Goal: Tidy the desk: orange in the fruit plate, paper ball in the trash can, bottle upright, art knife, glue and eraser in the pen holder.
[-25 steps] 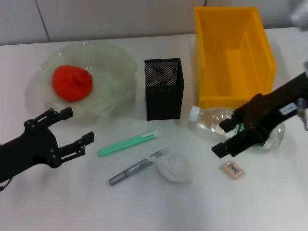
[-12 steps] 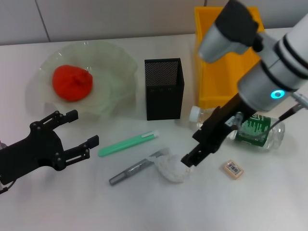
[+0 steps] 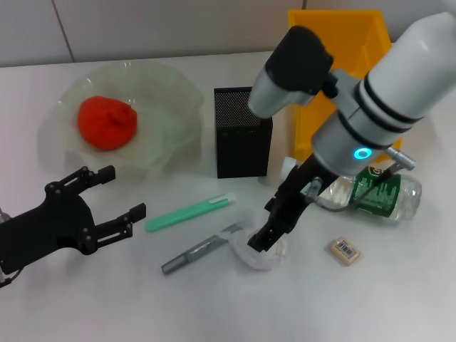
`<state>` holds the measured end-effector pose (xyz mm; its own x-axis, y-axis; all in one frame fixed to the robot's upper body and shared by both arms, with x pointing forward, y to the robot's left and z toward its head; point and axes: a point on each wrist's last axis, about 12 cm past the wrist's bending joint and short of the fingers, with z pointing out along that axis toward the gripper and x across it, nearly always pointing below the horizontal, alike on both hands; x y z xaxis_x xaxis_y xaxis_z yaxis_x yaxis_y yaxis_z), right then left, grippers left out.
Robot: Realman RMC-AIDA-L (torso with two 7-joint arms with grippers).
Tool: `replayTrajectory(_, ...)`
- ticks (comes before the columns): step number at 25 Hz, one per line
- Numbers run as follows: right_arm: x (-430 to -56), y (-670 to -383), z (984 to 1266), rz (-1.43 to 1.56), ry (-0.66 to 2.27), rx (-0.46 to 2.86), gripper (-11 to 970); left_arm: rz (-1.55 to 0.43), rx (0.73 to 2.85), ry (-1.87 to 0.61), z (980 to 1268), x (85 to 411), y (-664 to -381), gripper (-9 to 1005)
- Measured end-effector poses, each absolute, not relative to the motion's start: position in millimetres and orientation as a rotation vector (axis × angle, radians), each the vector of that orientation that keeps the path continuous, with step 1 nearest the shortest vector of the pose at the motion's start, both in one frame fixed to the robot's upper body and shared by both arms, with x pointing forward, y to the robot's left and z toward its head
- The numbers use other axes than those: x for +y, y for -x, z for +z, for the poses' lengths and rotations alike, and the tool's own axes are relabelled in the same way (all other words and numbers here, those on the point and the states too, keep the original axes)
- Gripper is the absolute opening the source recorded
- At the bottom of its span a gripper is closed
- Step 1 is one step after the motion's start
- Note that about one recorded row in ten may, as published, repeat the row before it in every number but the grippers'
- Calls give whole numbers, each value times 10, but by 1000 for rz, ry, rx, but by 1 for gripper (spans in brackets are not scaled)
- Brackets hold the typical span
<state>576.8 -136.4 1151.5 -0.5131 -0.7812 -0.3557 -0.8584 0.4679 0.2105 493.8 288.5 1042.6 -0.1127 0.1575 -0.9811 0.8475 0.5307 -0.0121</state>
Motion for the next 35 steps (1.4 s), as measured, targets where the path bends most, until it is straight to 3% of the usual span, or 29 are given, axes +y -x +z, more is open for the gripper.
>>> replayTrajectory(19,-1115,-5715,11305,463,1543,2503,758,-742,1603,-896,10420,2858,-4943,840)
replayTrajectory(25,-1159,-5726,11366,488,1523,2515,571,-743,1600,-898,10426,2852,-4952,840)
replayTrajectory(30,-1397,-5830,11636,572,1350,2505,463,-745,1597,-900,10432,2846,-4958,840)
replayTrajectory(35,-1967,-5998,12099,492,1072,2435,459,-747,1593,-903,10436,2842,-4962,839)
